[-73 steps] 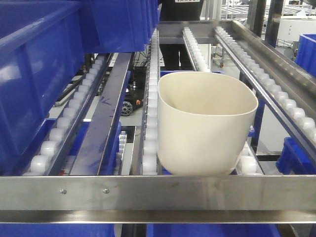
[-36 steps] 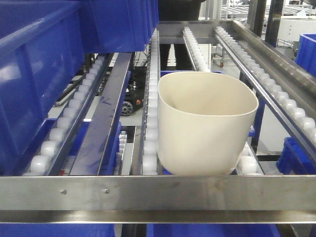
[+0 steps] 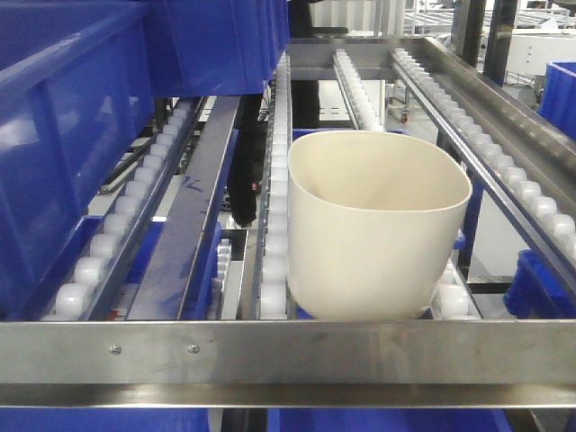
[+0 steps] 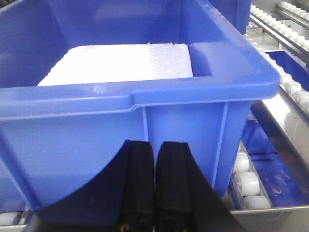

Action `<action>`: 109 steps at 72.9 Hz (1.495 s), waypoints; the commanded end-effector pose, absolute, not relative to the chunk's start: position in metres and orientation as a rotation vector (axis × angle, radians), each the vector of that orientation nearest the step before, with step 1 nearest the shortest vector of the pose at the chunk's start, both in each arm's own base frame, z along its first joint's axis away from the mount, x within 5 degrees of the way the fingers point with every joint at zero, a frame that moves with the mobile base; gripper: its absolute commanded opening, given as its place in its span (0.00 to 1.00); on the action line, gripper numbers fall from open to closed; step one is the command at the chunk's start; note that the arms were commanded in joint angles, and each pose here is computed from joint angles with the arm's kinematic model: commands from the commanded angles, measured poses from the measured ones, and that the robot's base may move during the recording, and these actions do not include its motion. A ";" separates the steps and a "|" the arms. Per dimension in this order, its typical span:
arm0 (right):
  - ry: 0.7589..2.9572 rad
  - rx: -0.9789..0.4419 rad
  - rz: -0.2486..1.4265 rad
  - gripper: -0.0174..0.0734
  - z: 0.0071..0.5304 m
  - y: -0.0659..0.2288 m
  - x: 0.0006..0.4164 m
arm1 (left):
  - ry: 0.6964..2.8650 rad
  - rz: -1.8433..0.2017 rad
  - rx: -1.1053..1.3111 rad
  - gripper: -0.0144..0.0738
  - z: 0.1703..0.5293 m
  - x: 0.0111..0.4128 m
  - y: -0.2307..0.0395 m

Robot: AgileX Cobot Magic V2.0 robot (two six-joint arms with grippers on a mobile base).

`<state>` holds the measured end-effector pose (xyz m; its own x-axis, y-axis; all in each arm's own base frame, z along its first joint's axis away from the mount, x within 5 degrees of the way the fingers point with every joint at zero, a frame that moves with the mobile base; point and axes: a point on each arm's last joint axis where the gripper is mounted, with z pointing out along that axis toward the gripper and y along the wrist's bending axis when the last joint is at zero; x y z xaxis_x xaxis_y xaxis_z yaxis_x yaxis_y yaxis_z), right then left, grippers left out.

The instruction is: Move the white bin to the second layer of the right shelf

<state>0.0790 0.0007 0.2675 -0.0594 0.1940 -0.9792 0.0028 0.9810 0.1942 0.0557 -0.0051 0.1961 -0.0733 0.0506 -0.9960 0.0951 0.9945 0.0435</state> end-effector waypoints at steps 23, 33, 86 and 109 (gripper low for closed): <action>1.415 0.122 0.152 0.25 0.217 0.000 0.057 | 1.580 -0.046 0.108 0.26 0.192 0.056 -0.006; 1.373 0.114 0.150 0.25 0.218 0.000 0.053 | 1.580 -0.046 0.108 0.26 0.192 0.056 -0.006; 1.373 0.114 0.150 0.25 0.218 0.000 0.053 | 1.580 -0.046 0.108 0.26 0.192 0.056 -0.006; 1.373 0.114 0.150 0.25 0.218 0.000 0.053 | 1.580 -0.046 0.108 0.26 0.192 0.056 -0.006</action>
<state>0.0567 0.0006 0.2037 0.0644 0.1869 -0.9803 -0.0228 0.9823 0.1858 0.0557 -0.0051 0.1961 -0.0733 0.0506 -0.9960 0.0951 0.9945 0.0435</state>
